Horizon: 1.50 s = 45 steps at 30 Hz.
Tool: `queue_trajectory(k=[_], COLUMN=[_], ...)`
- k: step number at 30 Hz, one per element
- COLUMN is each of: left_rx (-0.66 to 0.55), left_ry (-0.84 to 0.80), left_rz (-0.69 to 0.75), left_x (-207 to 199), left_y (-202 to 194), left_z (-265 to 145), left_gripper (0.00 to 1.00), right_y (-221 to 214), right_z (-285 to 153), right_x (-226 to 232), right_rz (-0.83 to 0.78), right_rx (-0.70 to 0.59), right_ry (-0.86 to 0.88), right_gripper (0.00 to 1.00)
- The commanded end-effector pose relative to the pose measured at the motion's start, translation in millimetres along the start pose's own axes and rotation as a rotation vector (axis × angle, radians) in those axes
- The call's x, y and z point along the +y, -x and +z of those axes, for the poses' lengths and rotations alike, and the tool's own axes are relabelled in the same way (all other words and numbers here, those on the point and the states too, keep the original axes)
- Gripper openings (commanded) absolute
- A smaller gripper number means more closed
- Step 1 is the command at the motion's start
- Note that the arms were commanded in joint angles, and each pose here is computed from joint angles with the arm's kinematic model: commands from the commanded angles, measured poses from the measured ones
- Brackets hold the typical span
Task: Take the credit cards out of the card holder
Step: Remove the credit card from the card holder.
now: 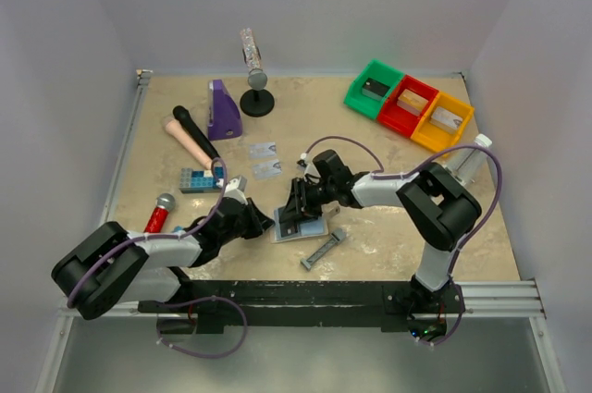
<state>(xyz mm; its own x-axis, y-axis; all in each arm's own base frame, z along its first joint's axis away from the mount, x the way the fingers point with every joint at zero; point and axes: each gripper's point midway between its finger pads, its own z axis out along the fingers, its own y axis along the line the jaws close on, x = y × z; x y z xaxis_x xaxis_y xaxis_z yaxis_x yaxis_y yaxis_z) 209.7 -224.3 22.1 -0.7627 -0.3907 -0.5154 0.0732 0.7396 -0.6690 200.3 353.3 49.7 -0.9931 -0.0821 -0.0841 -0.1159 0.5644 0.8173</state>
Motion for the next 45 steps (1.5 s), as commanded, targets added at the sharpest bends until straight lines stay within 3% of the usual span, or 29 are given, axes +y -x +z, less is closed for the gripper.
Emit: queue_trajectory(k=[1,4,20,24,27,45], left_rx=[-0.021,-0.020,-0.013,-0.019,-0.021,-0.027], left_ry=[0.010,0.032,0.075,0.074,0.076,0.110], left_rz=[0.024,0.026,0.018,0.016,0.017,0.009], left_x=[-0.2,3.9,15.3,15.3,15.9,28.4], left_y=[5.1,5.3,0.8,1.8,2.4,-2.2], left_z=[2.9,3.2,2.4,1.3,0.5,-3.6], left_gripper=[0.04,0.00,0.00,0.00,0.00,0.00], right_y=[11.8,11.8,11.9,12.0,11.8,12.4], right_z=[-11.3,-14.1,-24.8,-25.9,-26.9,-32.6], right_x=[25.7,25.5,23.5,21.3,18.9,13.8], right_rz=[-0.080,-0.081,-0.096,-0.098,-0.099,-0.088], right_rx=[-0.044,-0.049,-0.074,-0.080,-0.085,-0.099], right_ry=[0.036,0.030,0.012,0.004,-0.002,-0.006], right_gripper=[0.39,0.39,0.37,0.25,0.22,0.22])
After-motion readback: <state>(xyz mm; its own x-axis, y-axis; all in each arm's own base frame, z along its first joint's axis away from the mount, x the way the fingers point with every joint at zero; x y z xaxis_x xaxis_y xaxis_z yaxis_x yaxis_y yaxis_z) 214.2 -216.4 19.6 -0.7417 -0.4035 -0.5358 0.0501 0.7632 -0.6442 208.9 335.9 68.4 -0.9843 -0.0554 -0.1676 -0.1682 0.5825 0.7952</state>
